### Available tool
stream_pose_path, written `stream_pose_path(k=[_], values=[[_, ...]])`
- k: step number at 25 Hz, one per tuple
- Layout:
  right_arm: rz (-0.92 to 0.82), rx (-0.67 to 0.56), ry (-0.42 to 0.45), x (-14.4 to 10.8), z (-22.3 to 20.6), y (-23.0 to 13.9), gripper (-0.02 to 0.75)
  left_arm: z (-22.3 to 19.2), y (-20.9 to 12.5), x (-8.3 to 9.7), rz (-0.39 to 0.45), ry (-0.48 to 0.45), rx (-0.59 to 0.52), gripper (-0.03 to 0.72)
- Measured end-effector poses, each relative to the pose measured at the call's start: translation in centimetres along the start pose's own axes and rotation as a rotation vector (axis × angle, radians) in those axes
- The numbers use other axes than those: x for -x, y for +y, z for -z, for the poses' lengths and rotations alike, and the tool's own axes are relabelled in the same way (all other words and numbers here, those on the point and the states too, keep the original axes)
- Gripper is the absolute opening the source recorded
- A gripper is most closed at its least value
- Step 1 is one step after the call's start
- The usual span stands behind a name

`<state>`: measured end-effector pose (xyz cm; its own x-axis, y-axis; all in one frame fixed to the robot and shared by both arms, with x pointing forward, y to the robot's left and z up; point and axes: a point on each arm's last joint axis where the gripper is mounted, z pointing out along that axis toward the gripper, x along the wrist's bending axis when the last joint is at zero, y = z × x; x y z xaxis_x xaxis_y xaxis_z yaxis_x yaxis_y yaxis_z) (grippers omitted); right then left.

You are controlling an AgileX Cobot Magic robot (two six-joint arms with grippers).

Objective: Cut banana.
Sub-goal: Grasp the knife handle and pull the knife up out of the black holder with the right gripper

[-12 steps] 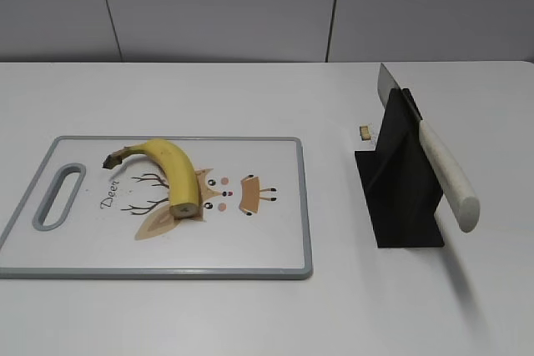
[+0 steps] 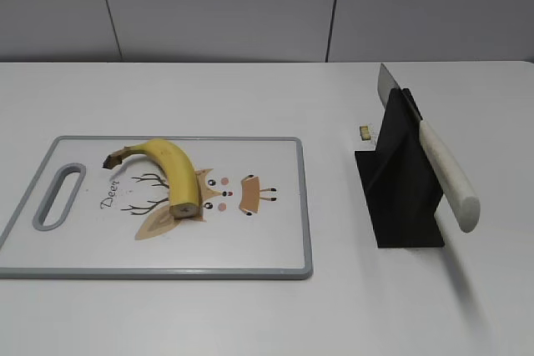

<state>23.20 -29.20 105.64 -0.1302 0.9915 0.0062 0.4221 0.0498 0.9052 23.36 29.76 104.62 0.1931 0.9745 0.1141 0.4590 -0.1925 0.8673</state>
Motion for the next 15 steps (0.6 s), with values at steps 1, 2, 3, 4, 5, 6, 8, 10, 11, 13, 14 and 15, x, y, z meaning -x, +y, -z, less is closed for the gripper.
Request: stream_pose_path(k=[1, 2, 3, 4, 5, 6, 8, 10, 11, 13, 14, 15], values=[[0.0, 0.0, 0.0, 0.0, 0.0, 0.0, 0.521, 0.0, 0.0, 0.0, 0.0, 0.0, 0.0, 0.237], [0.0, 0.0, 0.0, 0.0, 0.0, 0.0, 0.521, 0.0, 0.0, 0.0, 0.0, 0.0, 0.0, 0.237], [0.0, 0.0, 0.0, 0.0, 0.0, 0.0, 0.521, 0.0, 0.0, 0.0, 0.0, 0.0, 0.0, 0.237], [0.0, 0.0, 0.0, 0.0, 0.0, 0.0, 0.521, 0.0, 0.0, 0.0, 0.0, 0.0, 0.0, 0.237], [0.0, 0.0, 0.0, 0.0, 0.0, 0.0, 0.521, 0.0, 0.0, 0.0, 0.0, 0.0, 0.0, 0.237], [0.0, 0.0, 0.0, 0.0, 0.0, 0.0, 0.521, 0.0, 0.0, 0.0, 0.0, 0.0, 0.0, 0.237], [-0.001, -0.028, 0.002, 0.0, -0.1, 0.1, 0.521, 0.0, 0.0, 0.0, 0.0, 0.0, 0.0, 0.237], [-0.003, -0.077, 0.004, 0.0, -0.3, 0.6, 0.521, 0.0, 0.0, 0.0, 0.0, 0.0, 0.0, 0.237], [-0.004, -0.109, 0.006, 0.0, -0.4, 1.1, 0.521, 0.0, 0.0, 0.0, 0.0, 0.0, 0.0, 0.237], [-0.007, -0.159, 0.008, 0.1, -0.8, 2.1, 0.521, 0.0, 0.0, 0.0, 0.0, 0.0, 0.0, 0.237], [-0.011, -0.178, 0.012, 0.1, -1.0, 2.8, 0.521, 0.0, 0.0, 0.0, 0.0, 0.0, 0.0, 0.237], [-0.016, -0.198, 0.02, 0.1, -1.3, 3.4, 0.522, 0.0, 0.0, 0.0, 0.0, 0.0, 0.0, 0.237]])
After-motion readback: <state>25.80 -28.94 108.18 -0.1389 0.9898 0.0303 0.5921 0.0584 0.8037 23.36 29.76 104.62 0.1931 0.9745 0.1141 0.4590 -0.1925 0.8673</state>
